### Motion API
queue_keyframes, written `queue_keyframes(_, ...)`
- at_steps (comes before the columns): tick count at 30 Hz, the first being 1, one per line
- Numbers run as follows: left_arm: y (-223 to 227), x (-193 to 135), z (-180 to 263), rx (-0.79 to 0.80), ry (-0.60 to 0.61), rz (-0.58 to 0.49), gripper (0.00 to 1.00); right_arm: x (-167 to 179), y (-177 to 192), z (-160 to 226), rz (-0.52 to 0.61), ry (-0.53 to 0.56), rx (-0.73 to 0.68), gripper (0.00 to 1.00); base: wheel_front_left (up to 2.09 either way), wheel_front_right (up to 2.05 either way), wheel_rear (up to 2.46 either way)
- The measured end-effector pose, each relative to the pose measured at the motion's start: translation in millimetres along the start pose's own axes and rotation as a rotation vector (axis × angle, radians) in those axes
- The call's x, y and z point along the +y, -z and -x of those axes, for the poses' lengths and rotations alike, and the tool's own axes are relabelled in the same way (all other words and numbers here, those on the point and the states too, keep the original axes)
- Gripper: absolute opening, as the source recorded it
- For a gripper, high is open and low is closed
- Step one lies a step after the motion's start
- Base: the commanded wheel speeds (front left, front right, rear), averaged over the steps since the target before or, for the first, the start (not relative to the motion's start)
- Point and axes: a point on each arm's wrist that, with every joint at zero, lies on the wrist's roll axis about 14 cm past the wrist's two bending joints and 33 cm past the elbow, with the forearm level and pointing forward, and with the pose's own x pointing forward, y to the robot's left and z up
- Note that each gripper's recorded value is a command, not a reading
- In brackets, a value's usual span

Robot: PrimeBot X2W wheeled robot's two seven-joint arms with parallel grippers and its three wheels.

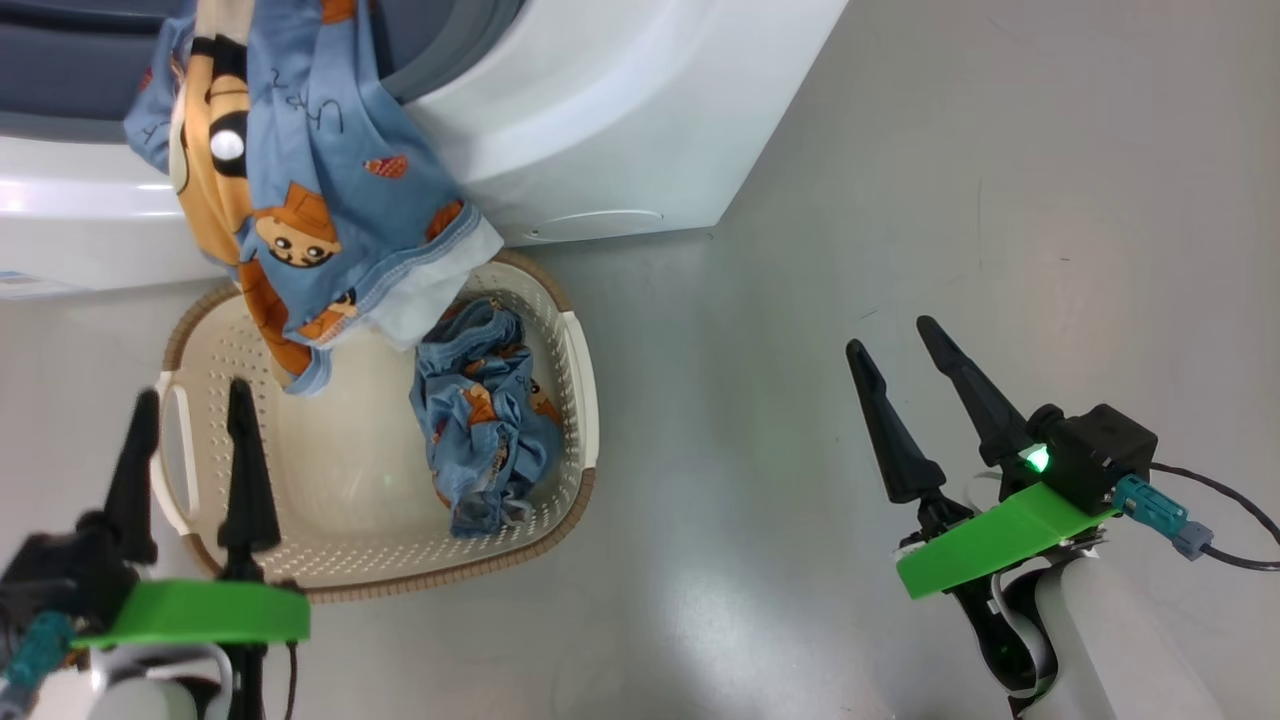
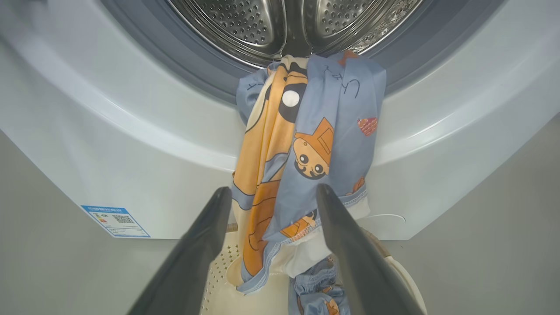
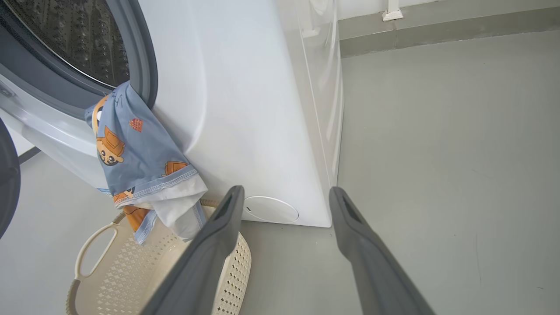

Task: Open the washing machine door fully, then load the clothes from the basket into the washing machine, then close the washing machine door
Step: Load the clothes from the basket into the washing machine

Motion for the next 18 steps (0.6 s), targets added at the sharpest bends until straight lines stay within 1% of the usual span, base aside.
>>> queue_keyframes(10,21,6,28,0.080,-0.026,-0.030,1.00,-1,-4,2,0.007,0.003,-0.007,1.00,0.00,0.00,0.00)
queue_keyframes(18,26,6,37,0.101,-0.042,-0.028,1.00,-1,-5,2,0.008,0.001,-0.009,1.00,0.00,0.00,0.00)
